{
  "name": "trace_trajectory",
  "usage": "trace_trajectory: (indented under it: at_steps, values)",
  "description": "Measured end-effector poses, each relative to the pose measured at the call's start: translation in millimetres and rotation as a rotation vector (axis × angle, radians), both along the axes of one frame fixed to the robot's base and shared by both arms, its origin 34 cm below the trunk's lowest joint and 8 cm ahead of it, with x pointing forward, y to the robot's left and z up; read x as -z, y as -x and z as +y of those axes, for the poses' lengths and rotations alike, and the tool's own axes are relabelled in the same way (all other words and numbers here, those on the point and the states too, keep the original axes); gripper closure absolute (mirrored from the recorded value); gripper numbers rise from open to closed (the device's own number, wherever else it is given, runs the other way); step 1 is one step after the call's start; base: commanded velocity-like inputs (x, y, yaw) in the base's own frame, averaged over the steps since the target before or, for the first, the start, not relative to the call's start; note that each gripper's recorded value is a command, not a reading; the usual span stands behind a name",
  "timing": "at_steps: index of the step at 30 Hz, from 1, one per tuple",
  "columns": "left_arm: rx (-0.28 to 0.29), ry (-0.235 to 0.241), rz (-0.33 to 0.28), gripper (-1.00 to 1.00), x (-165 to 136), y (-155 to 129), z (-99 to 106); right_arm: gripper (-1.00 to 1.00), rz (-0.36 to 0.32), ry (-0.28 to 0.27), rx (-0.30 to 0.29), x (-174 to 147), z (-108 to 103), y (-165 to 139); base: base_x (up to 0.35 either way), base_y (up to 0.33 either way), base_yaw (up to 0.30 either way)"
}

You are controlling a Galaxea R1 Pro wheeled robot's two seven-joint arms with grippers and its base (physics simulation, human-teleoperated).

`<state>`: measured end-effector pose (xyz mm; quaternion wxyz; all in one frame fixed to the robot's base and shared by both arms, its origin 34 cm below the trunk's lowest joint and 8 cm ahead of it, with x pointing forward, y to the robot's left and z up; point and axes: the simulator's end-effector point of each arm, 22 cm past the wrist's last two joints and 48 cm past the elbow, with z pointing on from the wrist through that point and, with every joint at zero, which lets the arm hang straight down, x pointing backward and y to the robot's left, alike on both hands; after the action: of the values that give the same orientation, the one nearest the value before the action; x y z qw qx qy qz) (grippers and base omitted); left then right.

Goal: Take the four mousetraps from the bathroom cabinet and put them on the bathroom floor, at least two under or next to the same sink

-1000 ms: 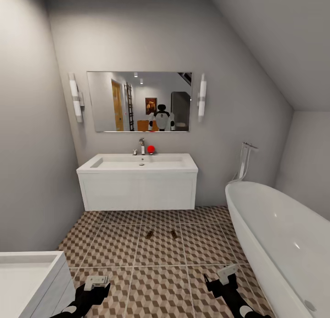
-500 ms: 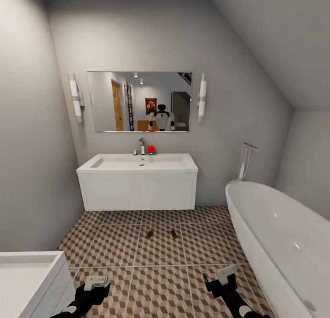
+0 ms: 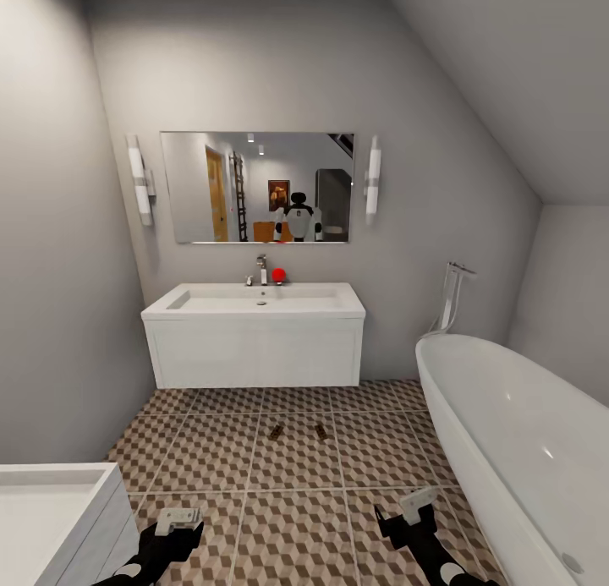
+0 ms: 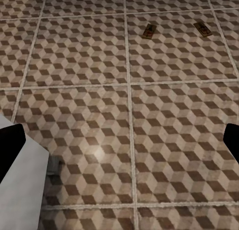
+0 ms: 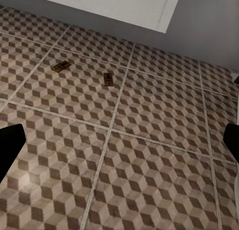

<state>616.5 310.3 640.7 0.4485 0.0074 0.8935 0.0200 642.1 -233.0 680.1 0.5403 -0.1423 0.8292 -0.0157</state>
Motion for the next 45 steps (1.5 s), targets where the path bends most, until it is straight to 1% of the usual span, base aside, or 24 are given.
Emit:
trace_trajectory:
  at_steps: [21,41,45]
  values:
    - [0.000,0.000,0.000,-1.00,0.0,0.0,0.0,-1.00,0.000,-0.001,-0.001,-0.2,1.3,-0.1,0.000,0.000,0.000]
    - [0.001,0.001,0.001,-1.00,-31.3,0.1,-1.2,-1.00,0.001,-0.003,-0.002,-31.3,3.1,0.3,0.000,0.000,0.000]
    - [0.001,0.001,0.001,-1.00,-37.2,0.4,-1.2,-1.00,0.001,-0.007,-0.005,-37.4,6.2,0.6,0.000,0.000,0.000]
